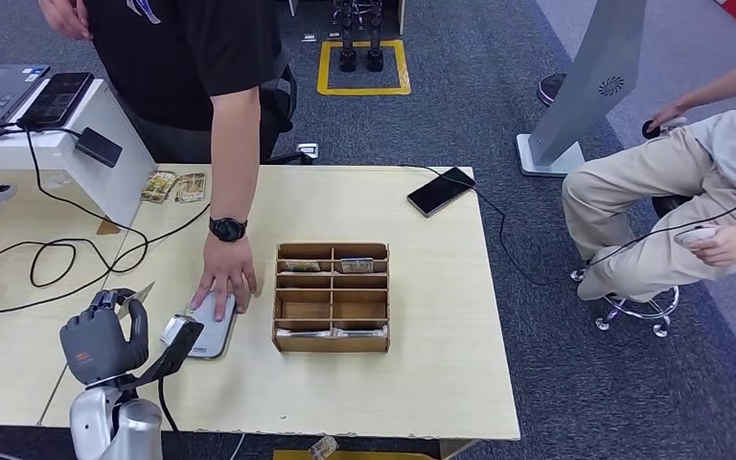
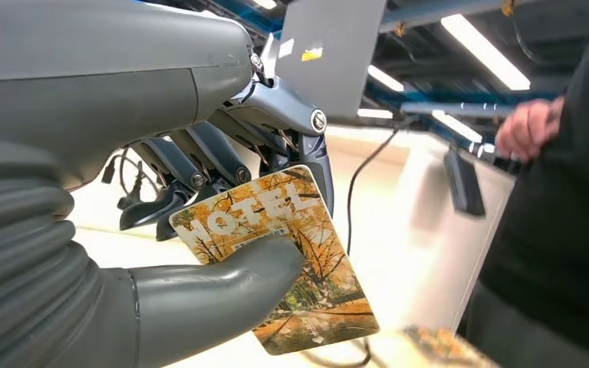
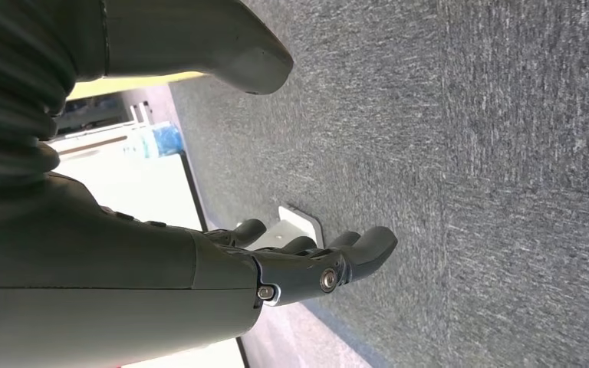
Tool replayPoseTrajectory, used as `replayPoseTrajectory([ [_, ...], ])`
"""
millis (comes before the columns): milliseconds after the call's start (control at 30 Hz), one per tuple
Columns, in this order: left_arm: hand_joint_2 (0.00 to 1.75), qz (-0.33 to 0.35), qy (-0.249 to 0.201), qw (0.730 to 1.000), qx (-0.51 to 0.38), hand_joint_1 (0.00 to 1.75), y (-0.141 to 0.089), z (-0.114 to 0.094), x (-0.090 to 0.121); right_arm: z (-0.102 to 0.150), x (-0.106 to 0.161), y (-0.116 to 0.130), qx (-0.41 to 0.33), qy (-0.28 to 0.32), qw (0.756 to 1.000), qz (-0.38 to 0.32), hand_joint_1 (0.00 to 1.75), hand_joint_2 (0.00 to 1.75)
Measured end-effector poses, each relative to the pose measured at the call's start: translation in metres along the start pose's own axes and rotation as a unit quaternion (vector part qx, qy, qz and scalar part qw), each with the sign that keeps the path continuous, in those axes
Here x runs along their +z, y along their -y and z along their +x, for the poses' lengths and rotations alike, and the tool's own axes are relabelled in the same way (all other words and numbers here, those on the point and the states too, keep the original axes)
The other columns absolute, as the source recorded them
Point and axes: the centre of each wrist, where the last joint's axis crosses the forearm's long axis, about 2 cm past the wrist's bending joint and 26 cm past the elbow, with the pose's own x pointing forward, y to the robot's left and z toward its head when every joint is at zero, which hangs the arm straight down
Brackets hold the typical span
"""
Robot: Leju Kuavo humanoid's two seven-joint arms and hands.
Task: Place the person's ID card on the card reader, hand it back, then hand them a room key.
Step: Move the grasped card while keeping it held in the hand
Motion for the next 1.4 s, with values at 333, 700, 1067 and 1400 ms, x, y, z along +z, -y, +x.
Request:
replayPoseTrajectory([
  [333, 1.75, -0.023, -0.009, 1.0, -0.002, 1.75, 0.006, 0.001, 0.008, 0.0, 0.0, 0.0, 0.003, 0.003, 1.0, -0.003, 0.0, 1.75],
  [700, 1.75, -0.074, -0.064, 0.995, -0.012, 1.75, 0.016, 0.003, 0.026, 0.0, 0.0, 0.0, -0.003, -0.003, 1.0, -0.005, 0.0, 1.75],
  [1067, 1.75, -0.146, -0.054, 0.988, -0.02, 1.75, 0.032, 0.019, 0.048, 0.0, 0.0, 0.0, 0.008, 0.0, 1.0, -0.008, 0.0, 1.75],
  [1400, 1.75, -0.174, -0.028, 0.984, -0.018, 1.75, 0.039, 0.023, 0.056, 0.0, 0.0, 0.0, 0.016, 0.002, 1.0, -0.01, 0.0, 1.75],
])
